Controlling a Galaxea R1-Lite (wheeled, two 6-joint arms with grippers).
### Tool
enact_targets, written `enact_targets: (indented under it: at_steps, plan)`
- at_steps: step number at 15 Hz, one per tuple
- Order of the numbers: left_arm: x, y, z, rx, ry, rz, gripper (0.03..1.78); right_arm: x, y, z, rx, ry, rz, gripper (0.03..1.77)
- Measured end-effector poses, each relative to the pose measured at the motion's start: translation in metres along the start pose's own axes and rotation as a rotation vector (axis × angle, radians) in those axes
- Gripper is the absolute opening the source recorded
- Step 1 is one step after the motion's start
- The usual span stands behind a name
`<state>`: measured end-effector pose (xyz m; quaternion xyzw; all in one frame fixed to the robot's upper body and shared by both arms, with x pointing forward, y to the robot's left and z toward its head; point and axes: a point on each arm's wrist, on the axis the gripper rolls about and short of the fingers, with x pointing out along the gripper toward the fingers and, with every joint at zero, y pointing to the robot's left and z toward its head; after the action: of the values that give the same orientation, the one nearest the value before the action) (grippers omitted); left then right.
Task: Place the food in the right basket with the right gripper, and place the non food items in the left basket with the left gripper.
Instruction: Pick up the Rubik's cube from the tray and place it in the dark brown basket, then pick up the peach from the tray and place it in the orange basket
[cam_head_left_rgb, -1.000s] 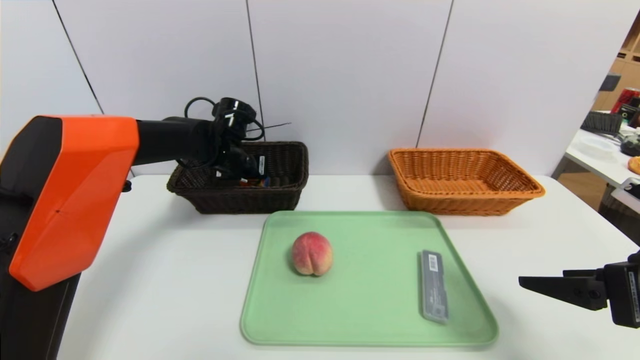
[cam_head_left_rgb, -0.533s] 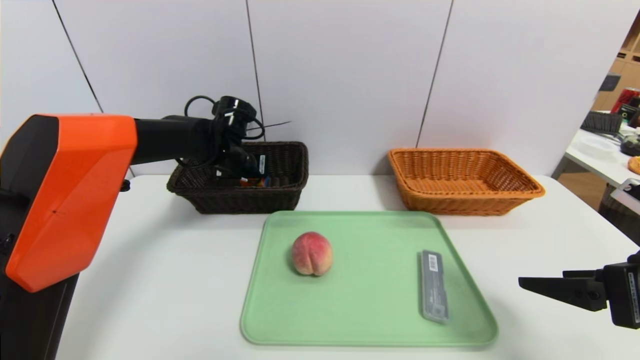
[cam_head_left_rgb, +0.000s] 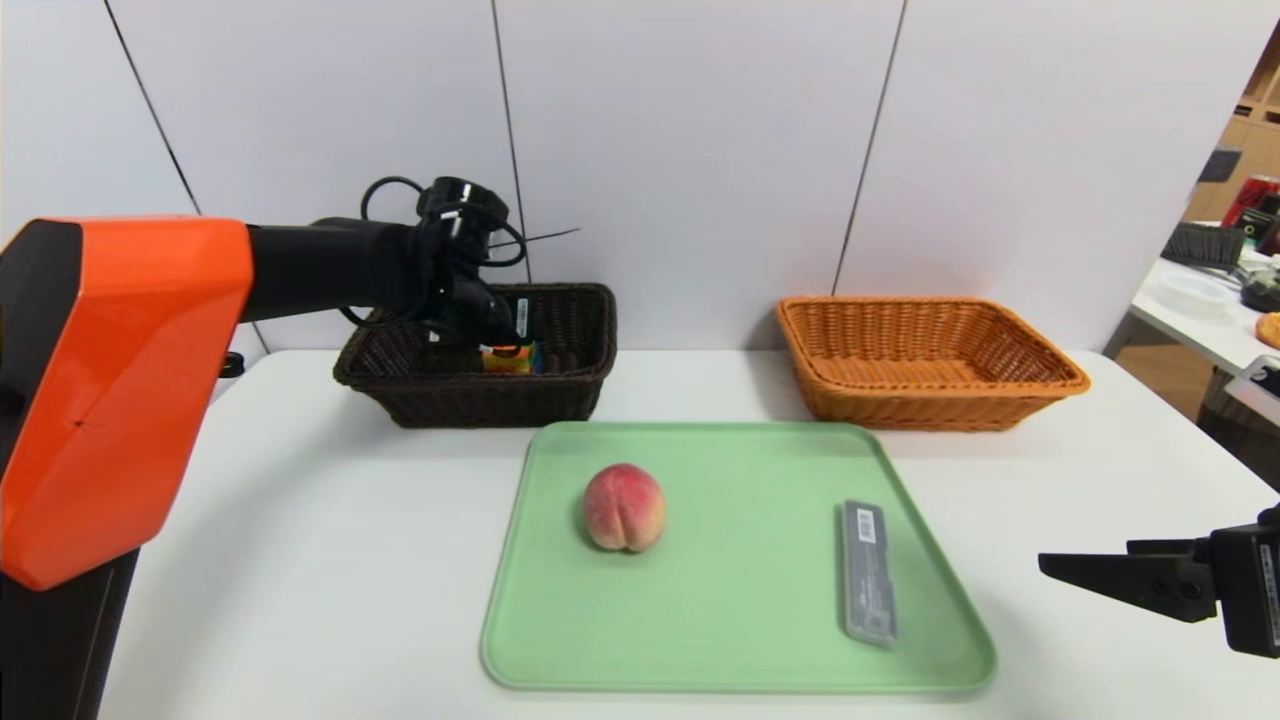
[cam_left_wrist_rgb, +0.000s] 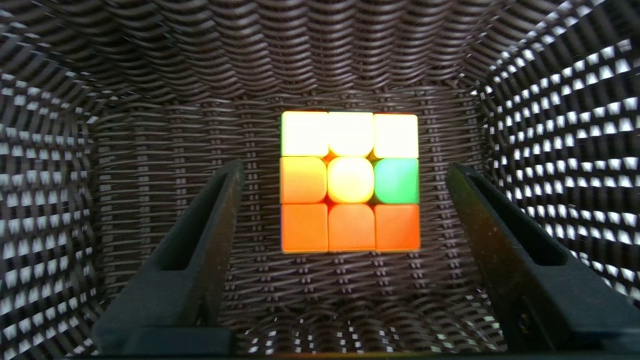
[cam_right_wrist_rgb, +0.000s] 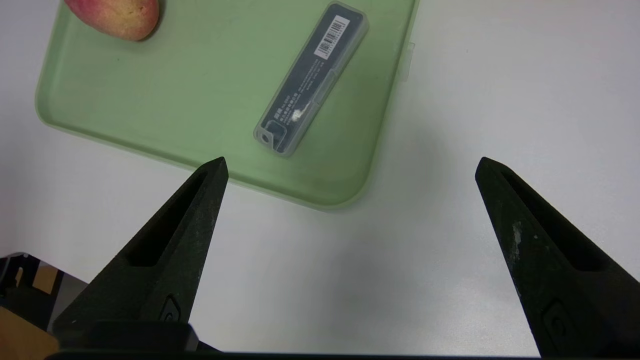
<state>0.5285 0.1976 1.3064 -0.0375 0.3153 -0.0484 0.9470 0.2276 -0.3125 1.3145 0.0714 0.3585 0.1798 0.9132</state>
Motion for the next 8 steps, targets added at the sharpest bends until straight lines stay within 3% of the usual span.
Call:
enact_targets:
  at_steps: [6, 8]
  plan:
    - [-0.078, -0.003, 0.024, 0.007, -0.054, -0.031, 1.59, -0.002, 0.002, 0.000, -0.015, -0.011, 0.013, 1.71]
    - [-0.110, -0.005, 0.023, 0.018, -0.026, -0.044, 1.62, -0.002, 0.004, 0.001, -0.024, -0.012, 0.023, 1.71]
